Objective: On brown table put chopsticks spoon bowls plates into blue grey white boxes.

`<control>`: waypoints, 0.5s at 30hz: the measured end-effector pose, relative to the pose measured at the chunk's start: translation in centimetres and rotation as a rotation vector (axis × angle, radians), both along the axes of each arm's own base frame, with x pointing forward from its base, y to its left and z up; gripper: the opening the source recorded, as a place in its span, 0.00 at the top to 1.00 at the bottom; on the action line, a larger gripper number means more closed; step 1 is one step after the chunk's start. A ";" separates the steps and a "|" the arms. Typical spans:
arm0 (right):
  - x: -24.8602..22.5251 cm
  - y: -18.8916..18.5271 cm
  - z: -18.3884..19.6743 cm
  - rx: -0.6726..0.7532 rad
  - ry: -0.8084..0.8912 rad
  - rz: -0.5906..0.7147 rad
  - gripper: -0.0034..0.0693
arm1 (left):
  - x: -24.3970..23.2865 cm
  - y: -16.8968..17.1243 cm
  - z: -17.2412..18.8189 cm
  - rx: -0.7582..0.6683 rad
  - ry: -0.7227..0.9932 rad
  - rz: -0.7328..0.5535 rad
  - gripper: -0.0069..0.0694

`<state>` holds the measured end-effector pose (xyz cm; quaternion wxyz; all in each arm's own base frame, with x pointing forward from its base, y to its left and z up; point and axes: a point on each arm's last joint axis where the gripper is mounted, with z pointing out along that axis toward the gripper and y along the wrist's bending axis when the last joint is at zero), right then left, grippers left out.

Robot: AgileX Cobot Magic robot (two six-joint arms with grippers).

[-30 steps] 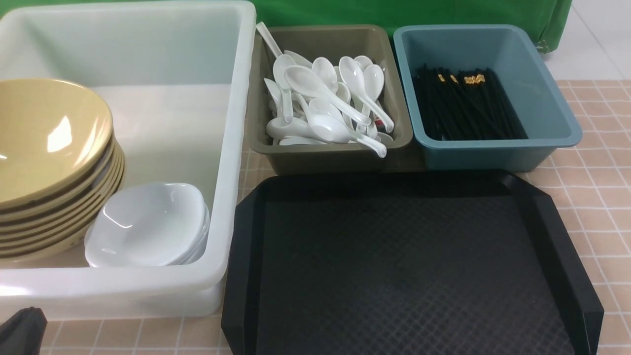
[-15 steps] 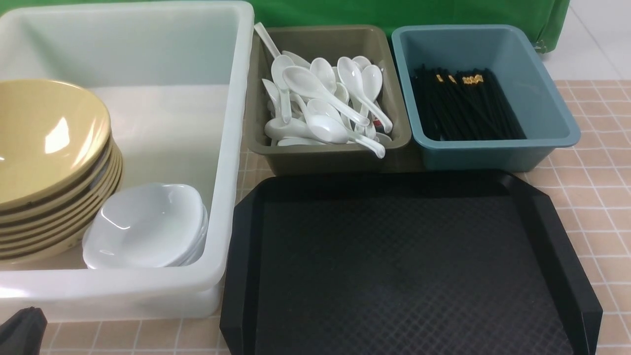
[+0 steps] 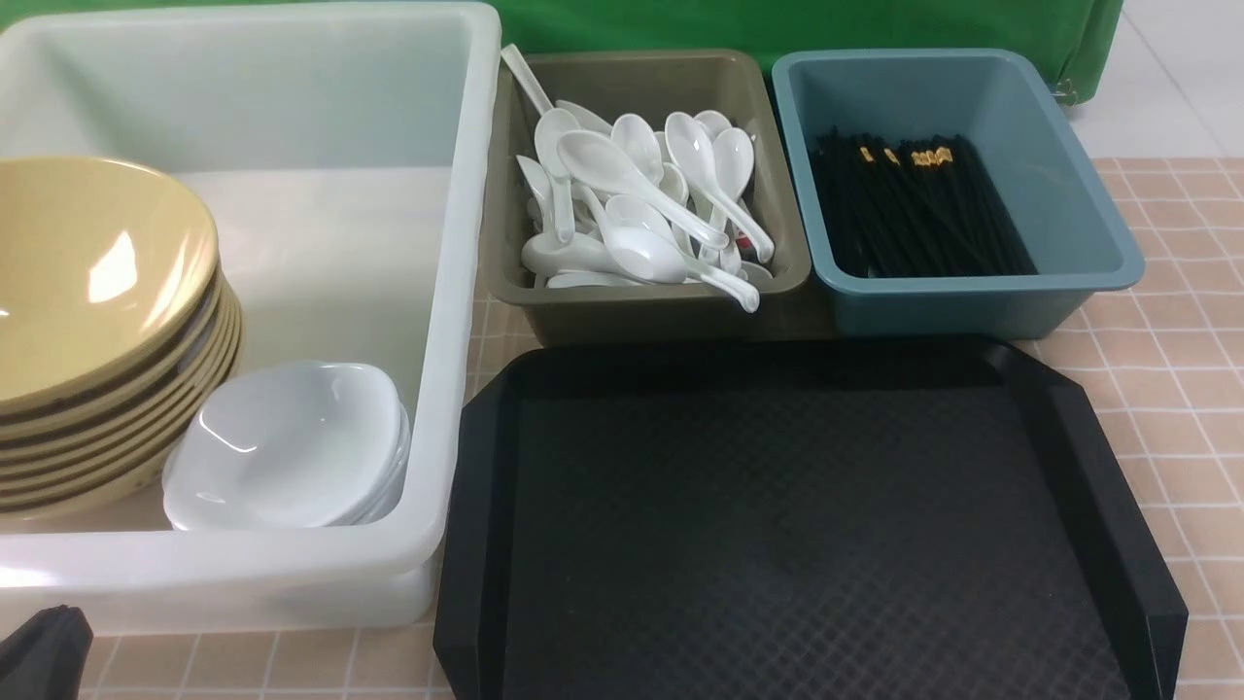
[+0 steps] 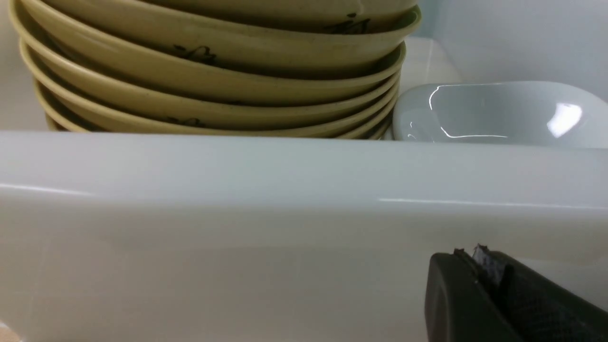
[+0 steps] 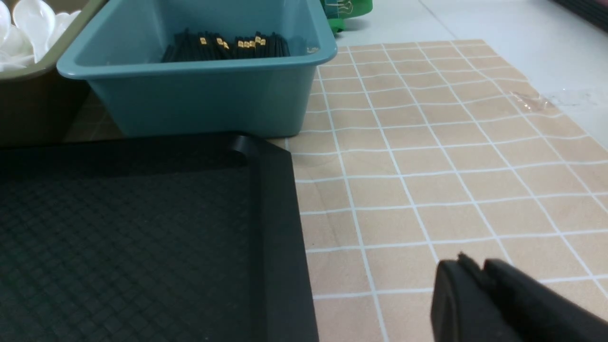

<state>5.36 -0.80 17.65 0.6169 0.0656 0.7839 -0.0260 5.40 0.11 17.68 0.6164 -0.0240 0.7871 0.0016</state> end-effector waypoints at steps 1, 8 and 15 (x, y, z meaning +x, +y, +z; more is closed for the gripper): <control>0.0 0.0 0.0 0.000 0.000 0.000 0.82 | 0.0 0.0 0.0 0.000 0.000 0.000 0.91; 0.0 0.0 0.0 0.000 0.000 0.000 0.81 | 0.0 0.0 0.0 0.000 0.000 0.000 0.91; 0.0 0.0 0.0 0.000 0.000 0.000 0.80 | 0.0 0.0 0.0 0.000 0.000 0.000 0.91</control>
